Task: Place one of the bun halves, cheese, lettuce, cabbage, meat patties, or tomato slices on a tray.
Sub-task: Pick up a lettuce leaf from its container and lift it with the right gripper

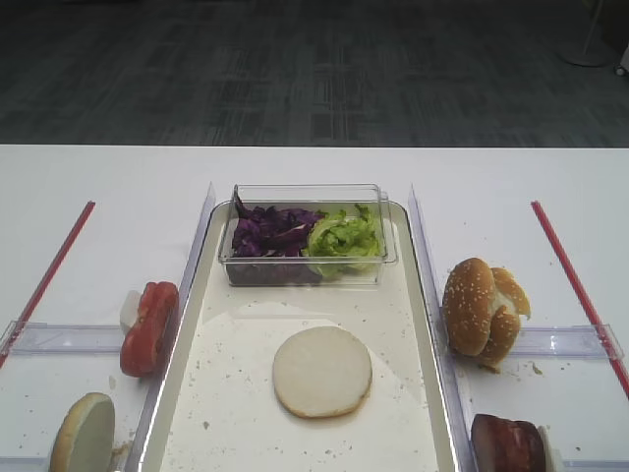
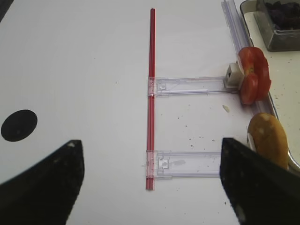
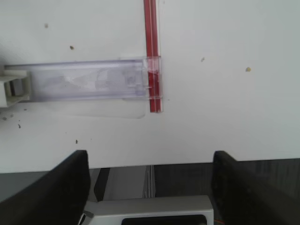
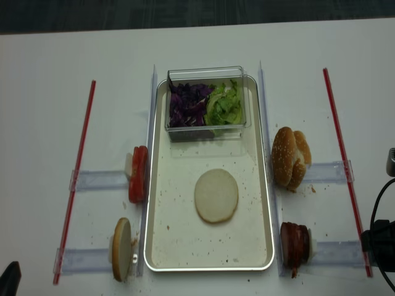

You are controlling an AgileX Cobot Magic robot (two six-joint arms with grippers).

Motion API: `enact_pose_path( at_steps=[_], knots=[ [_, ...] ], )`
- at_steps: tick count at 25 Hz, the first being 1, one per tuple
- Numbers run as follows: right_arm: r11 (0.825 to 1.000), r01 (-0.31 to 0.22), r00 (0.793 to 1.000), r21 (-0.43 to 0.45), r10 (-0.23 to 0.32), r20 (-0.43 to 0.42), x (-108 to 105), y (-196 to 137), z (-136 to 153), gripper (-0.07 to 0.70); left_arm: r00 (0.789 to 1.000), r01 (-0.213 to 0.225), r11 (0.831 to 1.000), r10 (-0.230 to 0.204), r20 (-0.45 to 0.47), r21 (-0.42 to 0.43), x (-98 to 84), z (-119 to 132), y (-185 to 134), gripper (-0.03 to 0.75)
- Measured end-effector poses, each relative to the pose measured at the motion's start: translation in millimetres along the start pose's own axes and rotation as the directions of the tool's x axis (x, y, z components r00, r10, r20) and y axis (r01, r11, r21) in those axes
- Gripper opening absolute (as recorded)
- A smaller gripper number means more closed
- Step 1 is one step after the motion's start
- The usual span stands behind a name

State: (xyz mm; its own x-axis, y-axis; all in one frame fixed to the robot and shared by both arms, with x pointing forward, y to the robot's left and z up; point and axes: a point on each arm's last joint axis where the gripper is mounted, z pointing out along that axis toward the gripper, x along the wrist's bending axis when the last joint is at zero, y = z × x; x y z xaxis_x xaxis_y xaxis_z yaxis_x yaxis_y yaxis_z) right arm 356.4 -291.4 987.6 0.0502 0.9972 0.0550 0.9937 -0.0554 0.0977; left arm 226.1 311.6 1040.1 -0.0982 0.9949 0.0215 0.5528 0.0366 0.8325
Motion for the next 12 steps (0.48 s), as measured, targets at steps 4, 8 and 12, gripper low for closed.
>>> enact_pose_path(
  at_steps=[4, 8, 12],
  knots=[
    [0.998, -0.002, 1.0, 0.067, 0.002, 0.003, 0.6, 6.0, 1.7, 0.562, 1.0, 0.0, 1.0, 0.0, 0.0, 0.0, 0.0, 0.0, 0.0, 0.545],
    [0.995, -0.004, 1.0, 0.099, 0.003, 0.006, 0.7, 8.5, 4.9, 0.562, 1.0, 0.0, 1.0, 0.0, 0.0, 0.0, 0.0, 0.0, 0.0, 0.545],
    [0.995, -0.005, 1.0, 0.103, 0.004, 0.006, 0.8, 12.2, 7.9, 0.562, 1.0, 0.0, 1.0, 0.0, 0.0, 0.0, 0.0, 0.0, 0.0, 0.545]
  ],
)
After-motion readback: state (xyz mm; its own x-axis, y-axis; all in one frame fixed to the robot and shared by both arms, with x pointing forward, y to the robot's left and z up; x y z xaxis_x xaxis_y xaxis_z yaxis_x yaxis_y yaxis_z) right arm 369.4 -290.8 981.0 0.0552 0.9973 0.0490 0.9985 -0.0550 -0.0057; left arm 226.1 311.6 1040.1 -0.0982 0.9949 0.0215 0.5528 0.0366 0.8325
